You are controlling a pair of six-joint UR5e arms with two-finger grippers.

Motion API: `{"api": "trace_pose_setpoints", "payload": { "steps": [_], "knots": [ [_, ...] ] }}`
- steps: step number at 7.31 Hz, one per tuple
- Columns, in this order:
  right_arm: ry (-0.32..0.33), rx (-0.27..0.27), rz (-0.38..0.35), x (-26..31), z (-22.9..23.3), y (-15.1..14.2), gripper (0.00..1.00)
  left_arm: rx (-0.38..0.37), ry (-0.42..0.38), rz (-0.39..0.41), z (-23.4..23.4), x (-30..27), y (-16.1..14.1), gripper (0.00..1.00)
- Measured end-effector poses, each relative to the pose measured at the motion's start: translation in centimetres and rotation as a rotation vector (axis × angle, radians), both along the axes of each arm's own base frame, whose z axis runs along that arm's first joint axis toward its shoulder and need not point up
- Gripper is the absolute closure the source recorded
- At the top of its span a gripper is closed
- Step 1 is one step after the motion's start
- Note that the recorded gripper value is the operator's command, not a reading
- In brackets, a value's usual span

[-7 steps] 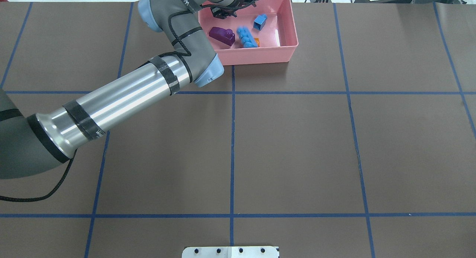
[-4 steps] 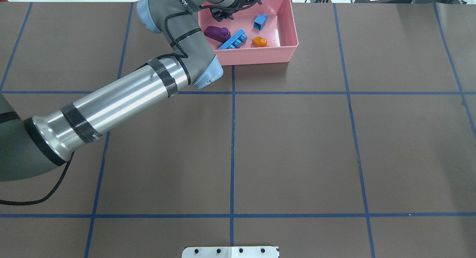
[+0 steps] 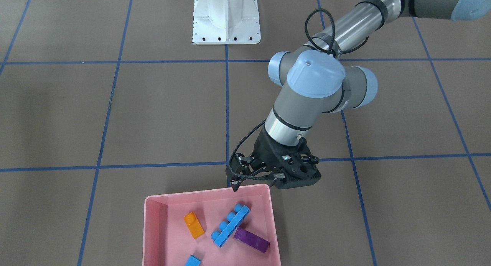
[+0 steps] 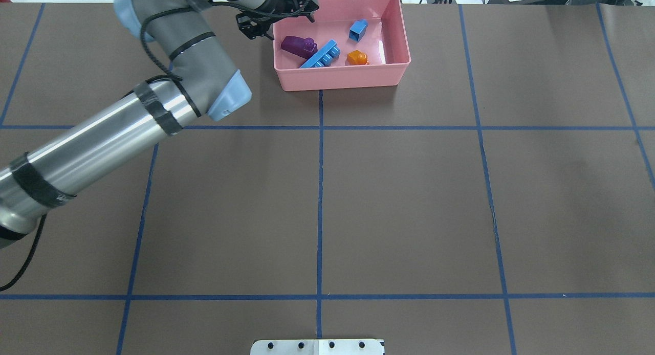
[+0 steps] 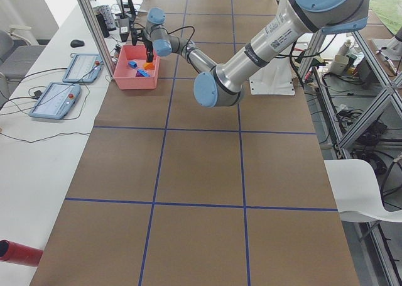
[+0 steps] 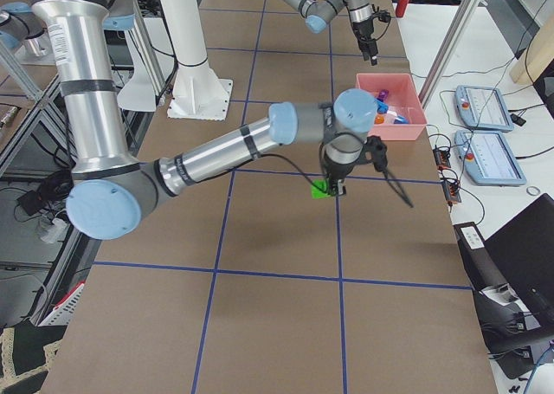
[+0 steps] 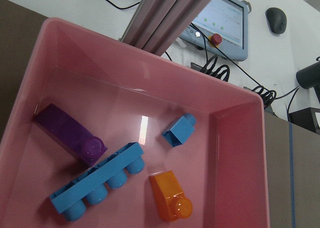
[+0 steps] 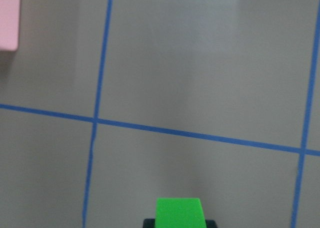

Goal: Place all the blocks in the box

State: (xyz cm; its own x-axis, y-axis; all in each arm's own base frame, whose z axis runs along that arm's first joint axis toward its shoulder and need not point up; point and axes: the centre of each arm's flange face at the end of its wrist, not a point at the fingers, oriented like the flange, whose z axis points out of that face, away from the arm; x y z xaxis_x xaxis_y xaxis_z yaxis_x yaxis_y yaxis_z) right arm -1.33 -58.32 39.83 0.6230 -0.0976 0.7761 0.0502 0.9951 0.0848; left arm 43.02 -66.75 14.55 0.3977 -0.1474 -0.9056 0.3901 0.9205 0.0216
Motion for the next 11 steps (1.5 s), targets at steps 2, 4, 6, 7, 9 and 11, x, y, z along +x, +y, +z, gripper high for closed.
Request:
{"api": "trace_pose_setpoints", "payload": {
  "steps": [2,4,6,7,9,11],
  "knots": [
    [0.013,-0.026,0.039,-9.9,-9.4,-6.8,1.00,0.017,-0.130,0.059,4.9,-6.9,2.2,0.00],
    [0.009,0.006,0.123,-21.3,-14.0,-12.7,1.00,0.074,-0.236,0.105,12.7,-14.3,5.3,0.00],
    [-0.004,0.056,0.192,-29.8,-17.0,-17.4,1.00,0.107,-0.307,0.151,18.8,-19.3,7.4,0.00],
    [-0.002,0.091,0.206,-33.2,-18.5,-18.7,1.00,0.122,-0.335,0.171,20.9,-20.9,8.2,0.00],
    [-0.006,0.163,0.208,-38.3,-18.6,-19.3,0.01,0.136,-0.360,0.185,22.8,-22.3,8.8,0.00],
    [-0.013,0.186,0.206,-40.1,-18.2,-19.1,0.00,0.139,-0.377,0.187,23.9,-23.4,9.1,0.00]
  ]
}}
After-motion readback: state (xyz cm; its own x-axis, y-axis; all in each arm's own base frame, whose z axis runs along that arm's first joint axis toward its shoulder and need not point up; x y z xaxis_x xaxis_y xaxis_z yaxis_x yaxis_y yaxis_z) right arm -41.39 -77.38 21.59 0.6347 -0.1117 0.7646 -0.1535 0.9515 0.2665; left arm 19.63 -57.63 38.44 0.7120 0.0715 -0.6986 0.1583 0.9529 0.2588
